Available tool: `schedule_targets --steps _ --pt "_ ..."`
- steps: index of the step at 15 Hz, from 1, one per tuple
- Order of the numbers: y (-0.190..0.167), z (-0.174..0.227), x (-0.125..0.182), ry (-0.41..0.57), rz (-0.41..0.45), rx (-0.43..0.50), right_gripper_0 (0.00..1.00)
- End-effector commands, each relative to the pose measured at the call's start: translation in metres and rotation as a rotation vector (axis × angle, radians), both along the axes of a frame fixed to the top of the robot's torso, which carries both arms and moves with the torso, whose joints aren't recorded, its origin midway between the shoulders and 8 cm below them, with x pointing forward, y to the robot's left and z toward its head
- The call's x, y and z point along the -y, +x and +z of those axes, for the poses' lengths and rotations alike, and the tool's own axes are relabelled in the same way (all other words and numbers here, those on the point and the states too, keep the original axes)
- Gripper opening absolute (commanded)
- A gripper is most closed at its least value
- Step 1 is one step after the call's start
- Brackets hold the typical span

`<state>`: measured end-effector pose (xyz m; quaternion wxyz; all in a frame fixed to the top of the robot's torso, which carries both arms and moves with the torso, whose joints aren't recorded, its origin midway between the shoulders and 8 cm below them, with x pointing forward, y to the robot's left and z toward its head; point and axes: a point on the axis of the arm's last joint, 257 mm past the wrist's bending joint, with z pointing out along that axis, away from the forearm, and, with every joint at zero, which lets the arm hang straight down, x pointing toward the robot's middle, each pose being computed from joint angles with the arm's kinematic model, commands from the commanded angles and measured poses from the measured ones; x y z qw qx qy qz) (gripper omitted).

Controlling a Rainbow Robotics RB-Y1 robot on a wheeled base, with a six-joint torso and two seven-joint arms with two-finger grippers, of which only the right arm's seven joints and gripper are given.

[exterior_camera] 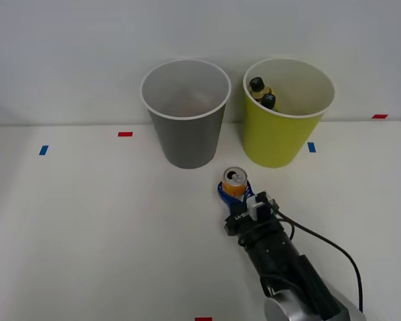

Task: Put cans in the gray bin, plastic bottles in the light green bin

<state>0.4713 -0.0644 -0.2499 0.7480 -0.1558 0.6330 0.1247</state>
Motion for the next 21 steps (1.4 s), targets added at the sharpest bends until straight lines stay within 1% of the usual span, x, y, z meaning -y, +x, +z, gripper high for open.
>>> schedule_targets --steps 1,2,3,5,7,9,11,12,17,19,21 --pt "-0.015 0.014 0.004 0.046 0.012 0.007 0.0" --pt "-0.02 0.02 0.005 0.068 0.016 0.009 0.0" --pt "-0.027 0.031 0.005 0.112 0.025 0.006 0.0" --pt "-0.037 0.056 -0.001 0.179 0.062 -0.023 0.0" --pt "-0.044 0.099 -0.009 0.241 0.115 -0.026 0.0" --pt "-0.045 0.138 -0.014 0.311 0.155 0.001 0.0" --pt "-0.039 0.167 -0.016 0.362 0.173 0.04 0.0" --pt "-0.032 0.187 -0.02 0.377 0.183 0.078 0.0" --pt "-0.001 0.264 -0.035 0.415 0.224 0.154 0.0" --pt "0.006 0.282 -0.042 0.417 0.242 0.157 0.0" --pt "0.014 0.297 -0.054 0.406 0.266 0.14 0.0"
